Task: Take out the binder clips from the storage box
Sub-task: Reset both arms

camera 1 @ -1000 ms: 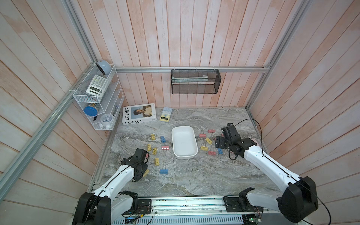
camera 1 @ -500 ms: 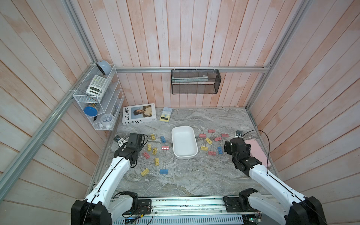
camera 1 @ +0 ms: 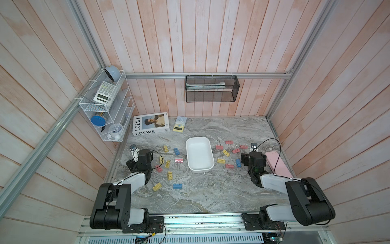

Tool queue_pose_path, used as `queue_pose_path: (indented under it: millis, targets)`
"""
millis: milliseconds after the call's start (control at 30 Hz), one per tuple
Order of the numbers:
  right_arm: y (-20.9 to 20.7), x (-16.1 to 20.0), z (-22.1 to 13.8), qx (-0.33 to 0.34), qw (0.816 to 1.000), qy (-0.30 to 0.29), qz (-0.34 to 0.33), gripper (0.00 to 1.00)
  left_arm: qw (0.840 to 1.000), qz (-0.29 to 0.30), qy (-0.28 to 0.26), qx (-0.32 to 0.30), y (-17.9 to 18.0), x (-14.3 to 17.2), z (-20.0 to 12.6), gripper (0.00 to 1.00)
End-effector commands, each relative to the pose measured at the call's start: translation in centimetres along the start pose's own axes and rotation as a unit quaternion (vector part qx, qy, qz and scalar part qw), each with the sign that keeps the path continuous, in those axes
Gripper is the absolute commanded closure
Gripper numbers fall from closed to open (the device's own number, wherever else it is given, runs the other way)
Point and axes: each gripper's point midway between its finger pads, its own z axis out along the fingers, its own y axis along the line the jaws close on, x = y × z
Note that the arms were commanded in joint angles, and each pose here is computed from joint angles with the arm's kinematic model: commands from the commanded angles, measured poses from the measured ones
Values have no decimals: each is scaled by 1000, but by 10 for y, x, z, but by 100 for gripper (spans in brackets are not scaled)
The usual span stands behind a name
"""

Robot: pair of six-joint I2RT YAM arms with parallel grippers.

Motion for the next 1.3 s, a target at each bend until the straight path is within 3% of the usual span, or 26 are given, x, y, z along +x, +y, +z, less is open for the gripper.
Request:
queue_pose_path:
  millis: [0, 367, 533, 1267]
  targets:
    - [8, -32, 8, -28, 998, -60, -5, 2, 993, -5, -91, 74, -28, -41, 0, 0]
    - [2, -18, 19, -74, 993, -77, 52, 2, 982, 29, -94, 163, -55, -20, 2, 0]
    - [-8, -17, 26, -44, 995, -63, 64, 2, 981, 29, -96, 164, -55, -20, 2, 0]
    - [-8, -18, 28, -51, 995, -59, 68, 2, 982, 31, -95, 163, -55, -20, 2, 0]
